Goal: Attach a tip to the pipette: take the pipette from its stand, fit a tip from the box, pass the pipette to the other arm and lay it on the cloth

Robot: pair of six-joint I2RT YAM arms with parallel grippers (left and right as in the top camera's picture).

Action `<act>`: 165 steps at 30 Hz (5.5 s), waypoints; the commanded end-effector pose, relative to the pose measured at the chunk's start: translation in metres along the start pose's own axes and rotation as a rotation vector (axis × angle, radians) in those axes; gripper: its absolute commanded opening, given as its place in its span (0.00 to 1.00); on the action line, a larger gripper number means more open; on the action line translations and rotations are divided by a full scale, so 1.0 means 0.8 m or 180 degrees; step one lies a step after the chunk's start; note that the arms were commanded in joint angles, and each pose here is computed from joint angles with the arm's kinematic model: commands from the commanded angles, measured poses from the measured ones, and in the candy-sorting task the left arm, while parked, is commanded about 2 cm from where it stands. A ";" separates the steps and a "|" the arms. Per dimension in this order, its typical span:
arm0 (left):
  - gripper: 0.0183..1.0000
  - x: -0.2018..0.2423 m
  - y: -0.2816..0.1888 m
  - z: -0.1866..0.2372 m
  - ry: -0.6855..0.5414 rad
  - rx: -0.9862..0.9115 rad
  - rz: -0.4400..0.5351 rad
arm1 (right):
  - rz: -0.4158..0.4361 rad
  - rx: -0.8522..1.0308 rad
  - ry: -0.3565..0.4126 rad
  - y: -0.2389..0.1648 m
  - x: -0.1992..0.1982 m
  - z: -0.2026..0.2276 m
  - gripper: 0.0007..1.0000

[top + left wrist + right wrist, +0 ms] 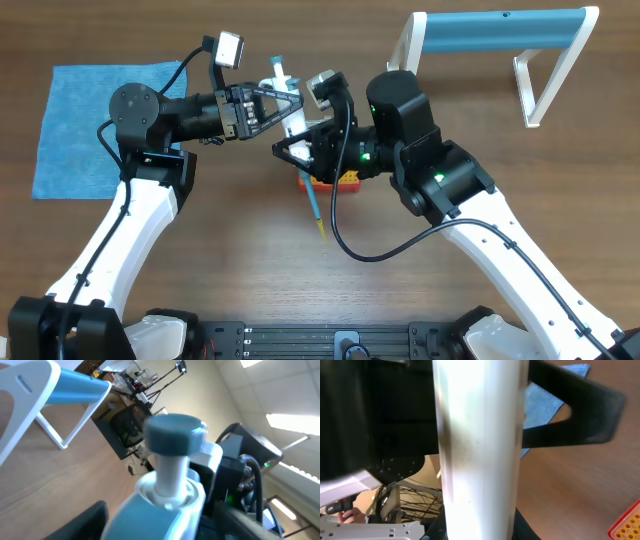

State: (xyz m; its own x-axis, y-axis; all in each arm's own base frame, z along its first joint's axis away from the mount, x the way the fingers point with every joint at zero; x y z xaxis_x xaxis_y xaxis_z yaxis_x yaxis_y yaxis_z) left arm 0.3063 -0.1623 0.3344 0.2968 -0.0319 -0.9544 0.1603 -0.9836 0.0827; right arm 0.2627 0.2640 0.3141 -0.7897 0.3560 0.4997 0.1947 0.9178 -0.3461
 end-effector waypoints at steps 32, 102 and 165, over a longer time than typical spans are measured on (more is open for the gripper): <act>0.01 0.066 -0.029 -0.021 -0.0311 -0.0400 -0.0570 | 0.0526 0.0115 0.0043 -0.016 -0.037 0.011 0.78; 0.01 0.374 -0.440 -0.200 -0.0819 -0.0024 -0.5512 | 0.1282 -0.0232 0.1008 -0.038 -0.180 0.006 0.79; 0.85 -0.163 -0.134 -0.041 0.0937 -0.1091 -0.4196 | 0.4104 -0.0851 -0.1084 -0.368 0.057 0.075 0.80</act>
State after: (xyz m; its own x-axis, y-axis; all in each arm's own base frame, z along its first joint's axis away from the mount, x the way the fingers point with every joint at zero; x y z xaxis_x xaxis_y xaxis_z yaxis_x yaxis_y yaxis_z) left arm 0.3256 -0.0180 0.4348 -0.0657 0.9565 -0.2842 0.6291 -0.1813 -0.7559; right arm 0.1675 0.0180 0.3908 -0.1315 0.9741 -0.1840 0.9538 0.0738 -0.2911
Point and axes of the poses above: each gripper's point midway between its finger pads, its own y axis out along the fingers, its own x axis along the line the jaws close on, z = x × y, the point moved 4 cm from there along -y, back along the fingers, and after that the axes turned 15 degrees about -y, right-handed, at the moved point
